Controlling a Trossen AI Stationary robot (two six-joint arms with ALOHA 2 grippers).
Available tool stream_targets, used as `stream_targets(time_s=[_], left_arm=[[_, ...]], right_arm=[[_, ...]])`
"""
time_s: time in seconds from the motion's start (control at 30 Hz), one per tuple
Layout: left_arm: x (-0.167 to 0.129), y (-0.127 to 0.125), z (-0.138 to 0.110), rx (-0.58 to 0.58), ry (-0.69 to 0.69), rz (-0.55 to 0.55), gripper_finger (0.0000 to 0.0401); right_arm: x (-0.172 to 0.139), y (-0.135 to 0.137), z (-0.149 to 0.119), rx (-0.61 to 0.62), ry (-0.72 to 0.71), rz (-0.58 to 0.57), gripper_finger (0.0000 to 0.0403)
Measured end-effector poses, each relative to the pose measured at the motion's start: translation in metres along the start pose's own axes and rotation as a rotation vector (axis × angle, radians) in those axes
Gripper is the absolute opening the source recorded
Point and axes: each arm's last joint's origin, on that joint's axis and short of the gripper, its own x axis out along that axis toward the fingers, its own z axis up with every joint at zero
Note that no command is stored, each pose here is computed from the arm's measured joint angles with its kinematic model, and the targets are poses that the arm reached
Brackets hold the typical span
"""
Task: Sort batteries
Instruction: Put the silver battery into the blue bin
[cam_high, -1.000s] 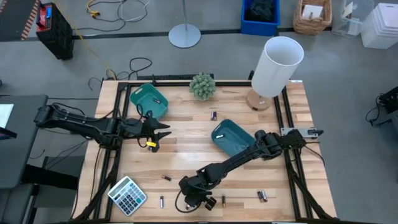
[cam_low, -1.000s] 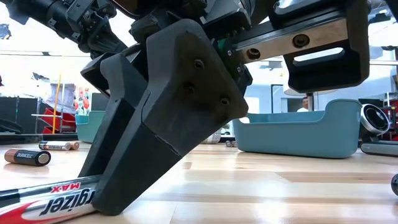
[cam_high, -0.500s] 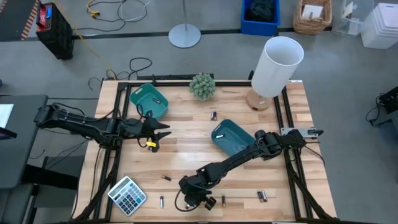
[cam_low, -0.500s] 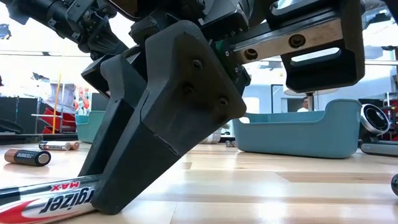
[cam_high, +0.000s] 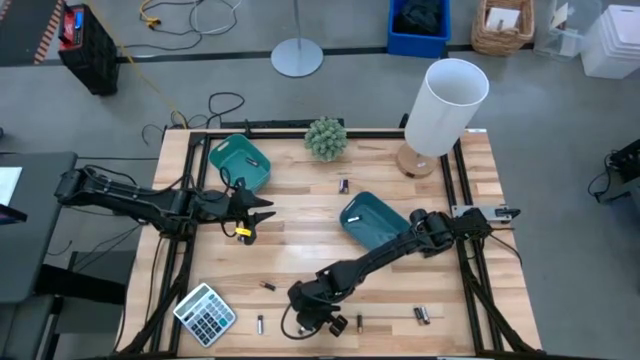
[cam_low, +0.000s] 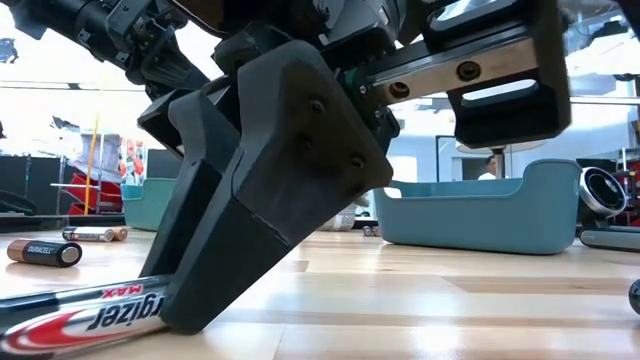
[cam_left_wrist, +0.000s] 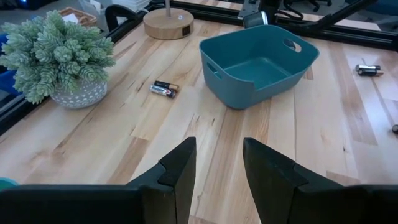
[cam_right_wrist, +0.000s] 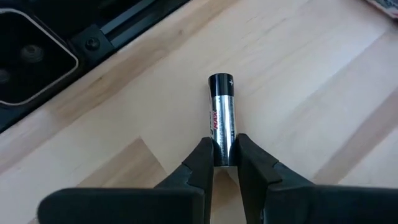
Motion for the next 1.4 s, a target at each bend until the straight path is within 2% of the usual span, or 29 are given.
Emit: stream_targets(time_s=[1.2,1.4], left_arm=[[0.0,0.0,0.0,0.002,0.003,0.001,0.0127],[0.0,0.0,0.0,0.001,0.003,0.001,0.0127]], right_arm=[[-0.011,-0.028,-0.013,0.103,0.008,-0.031,0.007],[-0.029,-0.029,-0.009,0.099,0.02,-0.056,0.007]])
